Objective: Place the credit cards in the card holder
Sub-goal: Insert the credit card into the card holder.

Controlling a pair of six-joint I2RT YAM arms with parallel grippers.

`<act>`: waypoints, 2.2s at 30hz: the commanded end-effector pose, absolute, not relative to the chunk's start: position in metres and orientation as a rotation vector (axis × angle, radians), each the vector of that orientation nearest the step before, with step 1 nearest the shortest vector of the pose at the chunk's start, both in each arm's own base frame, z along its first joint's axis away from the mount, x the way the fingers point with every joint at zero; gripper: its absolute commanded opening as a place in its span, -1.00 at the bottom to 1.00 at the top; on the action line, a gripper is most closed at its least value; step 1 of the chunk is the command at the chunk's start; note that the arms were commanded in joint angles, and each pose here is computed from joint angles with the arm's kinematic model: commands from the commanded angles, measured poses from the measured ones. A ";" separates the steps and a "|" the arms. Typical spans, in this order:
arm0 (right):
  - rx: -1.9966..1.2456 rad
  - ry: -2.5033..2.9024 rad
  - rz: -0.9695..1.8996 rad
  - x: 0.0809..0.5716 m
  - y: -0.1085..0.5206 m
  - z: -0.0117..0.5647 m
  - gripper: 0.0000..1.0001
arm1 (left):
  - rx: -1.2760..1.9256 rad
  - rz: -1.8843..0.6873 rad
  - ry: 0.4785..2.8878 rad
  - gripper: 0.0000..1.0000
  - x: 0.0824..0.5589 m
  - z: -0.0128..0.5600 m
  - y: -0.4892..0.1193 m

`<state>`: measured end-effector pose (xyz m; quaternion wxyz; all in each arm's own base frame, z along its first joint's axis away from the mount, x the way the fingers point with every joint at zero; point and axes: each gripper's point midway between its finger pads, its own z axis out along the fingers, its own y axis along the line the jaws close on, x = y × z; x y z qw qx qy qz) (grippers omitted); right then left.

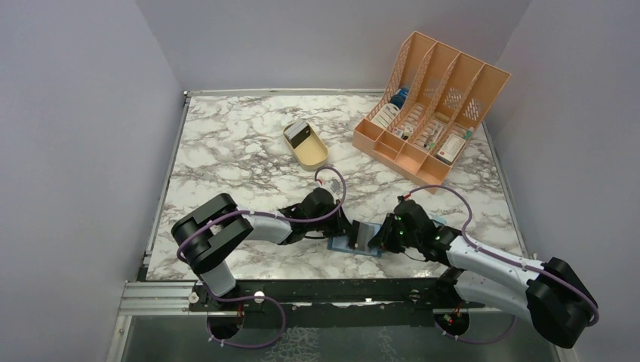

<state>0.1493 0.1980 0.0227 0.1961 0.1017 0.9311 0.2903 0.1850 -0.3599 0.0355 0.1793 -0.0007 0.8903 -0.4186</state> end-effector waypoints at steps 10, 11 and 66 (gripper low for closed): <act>0.279 2.658 0.702 0.145 0.186 0.020 -0.64 | 0.056 -1.129 2.575 -1.00 0.172 0.015 -0.351; 0.277 2.649 0.691 0.147 0.186 0.021 -0.64 | 0.059 -1.132 2.582 -1.00 0.170 0.014 -0.351; 0.234 2.576 0.602 0.173 0.185 0.045 -0.61 | 0.180 -0.870 2.547 -0.05 0.191 0.044 -0.352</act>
